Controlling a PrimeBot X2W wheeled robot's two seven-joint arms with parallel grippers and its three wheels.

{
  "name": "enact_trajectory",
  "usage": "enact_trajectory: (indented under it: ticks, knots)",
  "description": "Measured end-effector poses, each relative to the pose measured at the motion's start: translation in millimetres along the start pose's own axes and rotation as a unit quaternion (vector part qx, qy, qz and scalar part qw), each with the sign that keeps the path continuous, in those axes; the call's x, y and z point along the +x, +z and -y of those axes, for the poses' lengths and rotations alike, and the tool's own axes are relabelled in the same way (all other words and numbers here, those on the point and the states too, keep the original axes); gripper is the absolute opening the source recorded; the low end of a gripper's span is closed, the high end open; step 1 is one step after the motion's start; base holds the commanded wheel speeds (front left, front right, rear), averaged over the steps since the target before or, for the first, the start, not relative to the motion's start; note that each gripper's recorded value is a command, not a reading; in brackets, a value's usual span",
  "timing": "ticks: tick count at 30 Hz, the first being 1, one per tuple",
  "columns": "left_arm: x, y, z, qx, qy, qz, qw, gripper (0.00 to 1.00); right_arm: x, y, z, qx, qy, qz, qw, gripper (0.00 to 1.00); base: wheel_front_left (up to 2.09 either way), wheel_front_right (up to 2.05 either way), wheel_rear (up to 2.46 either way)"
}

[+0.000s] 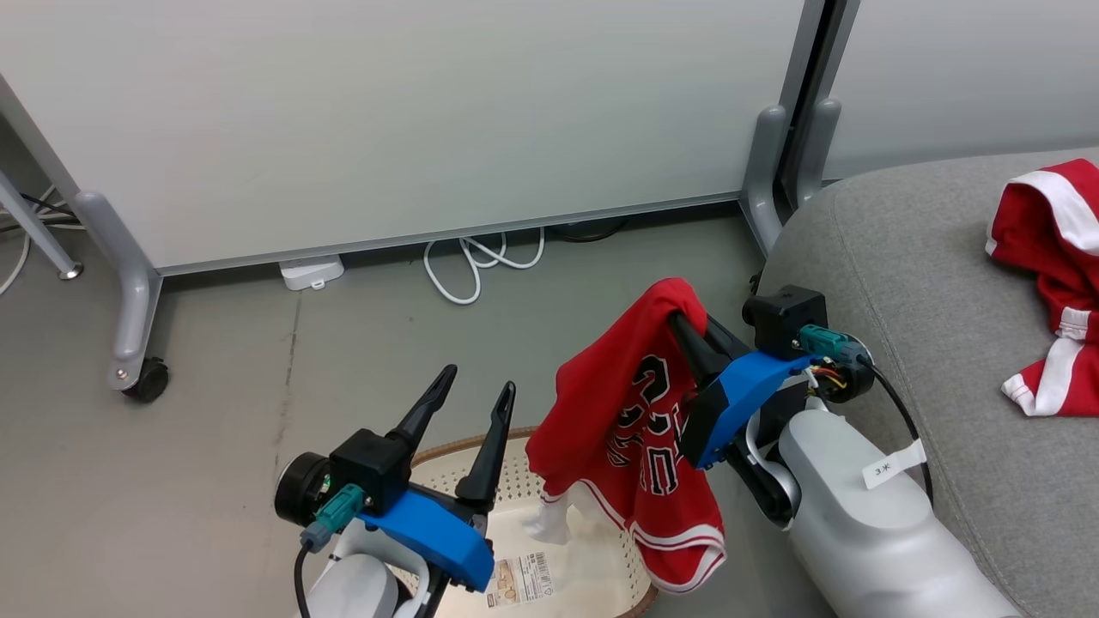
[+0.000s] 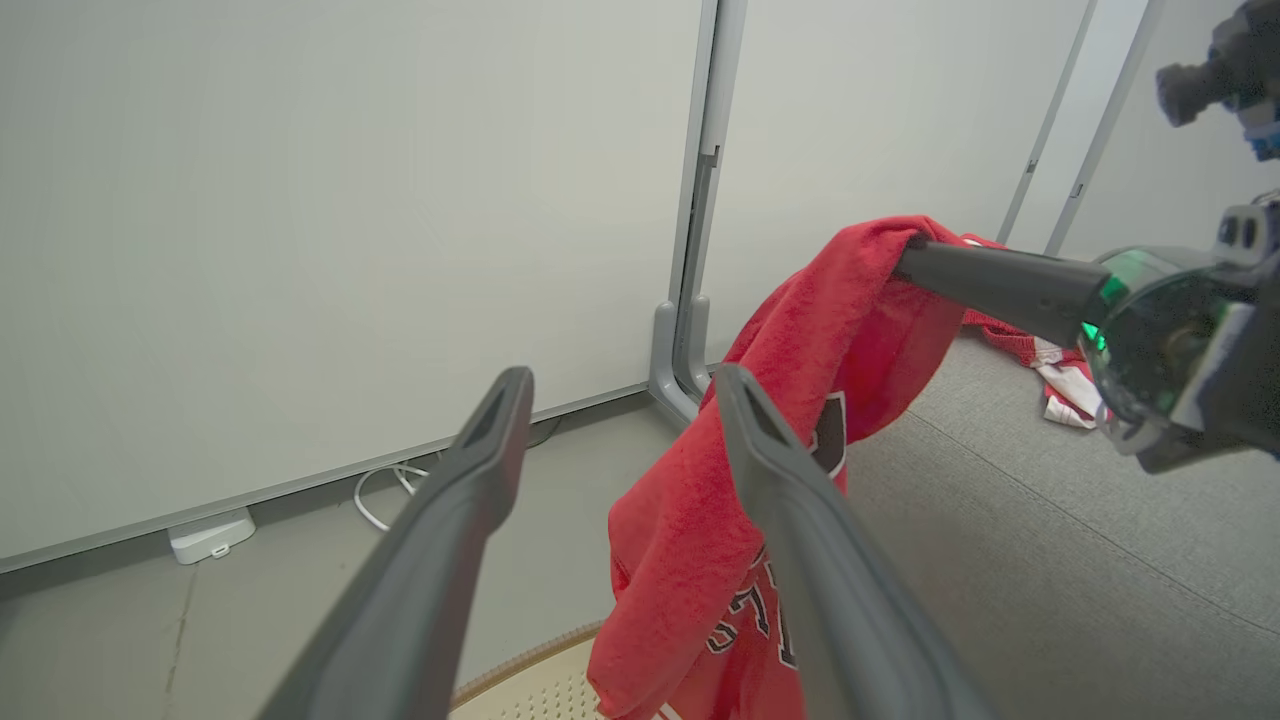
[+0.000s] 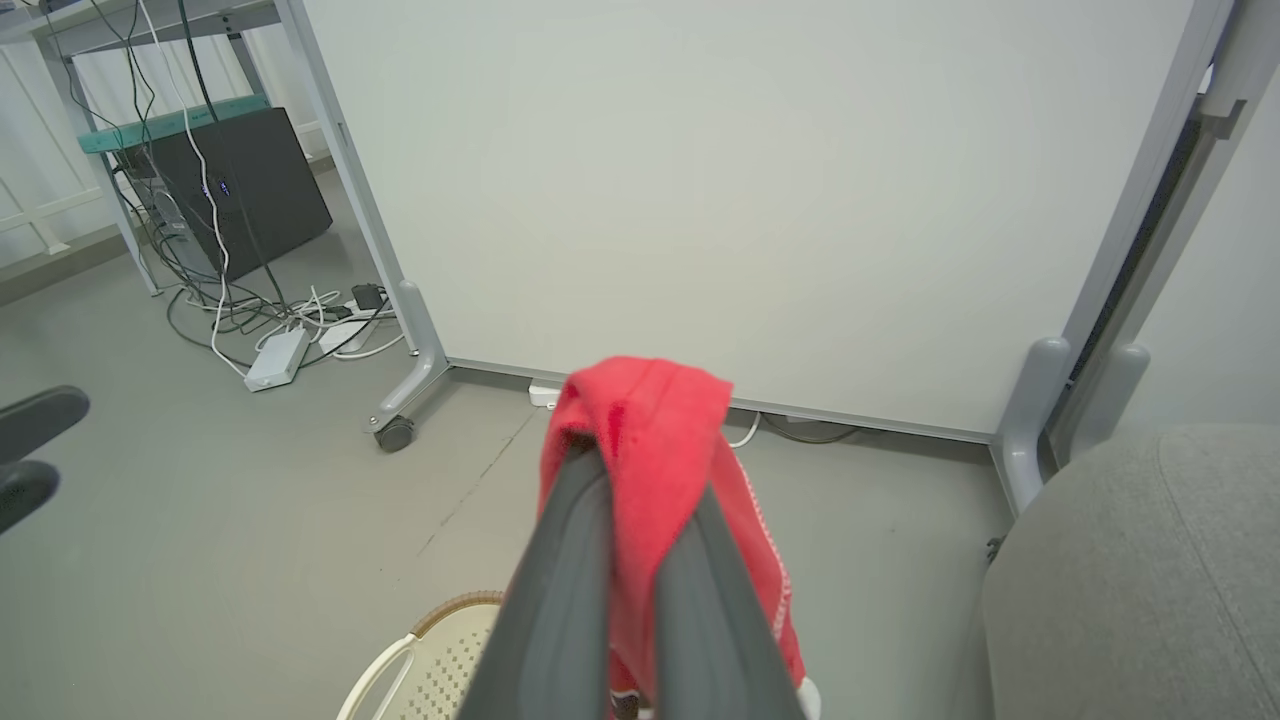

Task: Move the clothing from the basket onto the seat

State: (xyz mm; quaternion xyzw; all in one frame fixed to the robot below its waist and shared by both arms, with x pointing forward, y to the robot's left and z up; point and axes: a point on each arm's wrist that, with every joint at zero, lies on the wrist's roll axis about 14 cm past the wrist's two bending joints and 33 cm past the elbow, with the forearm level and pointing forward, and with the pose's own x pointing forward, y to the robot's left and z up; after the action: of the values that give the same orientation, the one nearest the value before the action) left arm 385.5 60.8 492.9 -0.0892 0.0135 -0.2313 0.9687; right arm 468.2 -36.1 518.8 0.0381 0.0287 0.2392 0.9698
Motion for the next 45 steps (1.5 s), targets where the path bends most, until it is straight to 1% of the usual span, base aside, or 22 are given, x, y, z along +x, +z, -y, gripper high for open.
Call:
enact_trajectory:
  ticks: [9,18,30,38,45]
  knots:
    - [2,-2,10,-0.004,-0.011,0.001,1.000,1.00,-4,3,6,0.000,-0.008,0.006,1.000,0.00,0.00,0.00,0.00]
    - [15,-6,28,-0.007,-0.044,-0.005,0.999,1.00,-17,17,26,-0.003,-0.035,0.028,0.999,0.00,0.00,0.00,0.00]
    - [38,-17,66,-0.012,-0.110,-0.021,0.994,1.00,-56,25,73,-0.004,-0.107,0.043,0.993,0.00,0.00,0.00,0.00]
    - [52,-26,96,-0.016,-0.159,-0.032,0.987,1.00,-88,27,105,-0.004,-0.162,0.048,0.986,0.00,0.00,0.00,0.00]
    - [60,-34,119,-0.019,-0.195,-0.042,0.980,1.00,-115,25,127,-0.004,-0.202,0.047,0.978,0.00,0.00,0.00,0.00]
